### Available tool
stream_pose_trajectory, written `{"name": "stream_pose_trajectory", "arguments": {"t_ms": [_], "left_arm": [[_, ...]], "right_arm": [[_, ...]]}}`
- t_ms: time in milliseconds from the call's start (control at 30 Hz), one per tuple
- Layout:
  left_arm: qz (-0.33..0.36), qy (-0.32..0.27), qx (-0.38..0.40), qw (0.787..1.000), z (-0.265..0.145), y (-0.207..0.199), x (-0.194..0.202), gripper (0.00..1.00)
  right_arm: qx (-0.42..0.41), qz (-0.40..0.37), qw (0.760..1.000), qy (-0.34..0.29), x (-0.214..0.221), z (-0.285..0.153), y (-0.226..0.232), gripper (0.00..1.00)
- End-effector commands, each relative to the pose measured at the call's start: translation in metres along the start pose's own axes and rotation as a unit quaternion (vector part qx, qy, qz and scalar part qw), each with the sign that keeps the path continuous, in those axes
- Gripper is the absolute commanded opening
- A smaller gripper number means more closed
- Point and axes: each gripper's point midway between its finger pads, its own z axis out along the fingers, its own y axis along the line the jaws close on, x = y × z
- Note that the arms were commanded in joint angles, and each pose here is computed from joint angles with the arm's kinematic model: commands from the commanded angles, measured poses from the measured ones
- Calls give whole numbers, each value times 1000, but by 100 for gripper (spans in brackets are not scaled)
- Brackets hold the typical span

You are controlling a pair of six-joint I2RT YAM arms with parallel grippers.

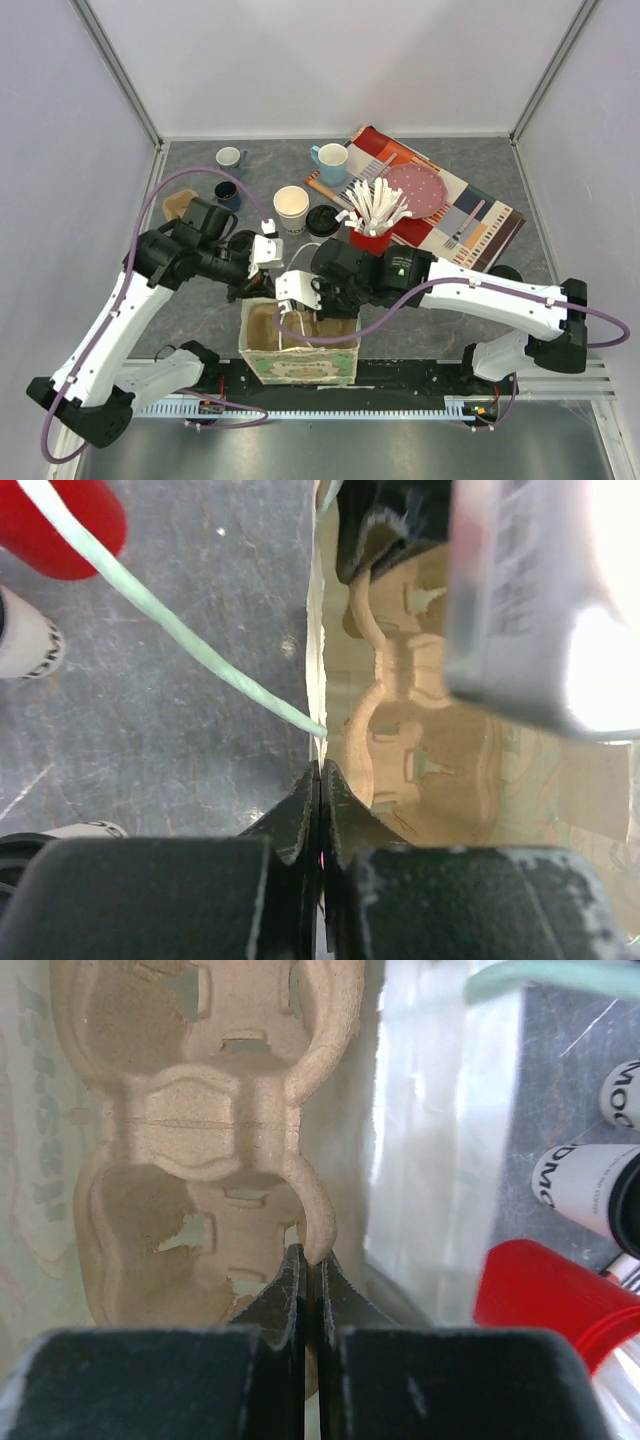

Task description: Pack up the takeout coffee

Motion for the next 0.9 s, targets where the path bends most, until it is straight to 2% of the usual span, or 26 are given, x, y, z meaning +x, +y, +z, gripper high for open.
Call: {"name": "stream_pose_trajectory", "arguments": {"t_ms": [0, 67, 133, 300, 467, 633, 667, 700, 733, 767, 867], "left_arm": [[48, -74, -82, 993, -13, 17, -36, 2], [77, -85, -131, 985, -23, 24, -39, 2], [80, -82, -139, 984, -19, 26, -34, 2], [41, -93, -88, 991, -1, 11, -25, 2], [34, -100, -105, 989, 0, 17, -25, 2], [33, -97, -121, 987, -2, 22, -23, 2], [33, -94, -127, 987, -2, 24, -22, 2], [35, -92, -132, 986, -2, 26, -21, 2], [35, -89, -137, 986, -3, 28, -20, 2], [36, -89, -137, 986, -3, 27, -20, 2], [33, -91, -129, 987, -2, 24, -20, 2]], "right_arm": [[-25, 44, 999, 6, -5, 3, 8, 0], [-36, 65, 997, 14, -3, 5, 11, 0], [-46, 80, 996, 19, -3, 9, 13, 0], [-34, 117, 991, 52, 8, 28, 8, 0], [-57, 142, 987, 46, 5, 47, 16, 0], [-34, 148, 987, 56, 11, 48, 9, 0], [-33, 149, 987, 54, 9, 47, 8, 2], [-28, 150, 987, 53, 9, 46, 6, 12], [-25, 151, 987, 53, 9, 44, 5, 17], [-22, 151, 987, 47, 4, 41, 4, 28], [-12, 153, 987, 39, -4, 33, -1, 41]]}}
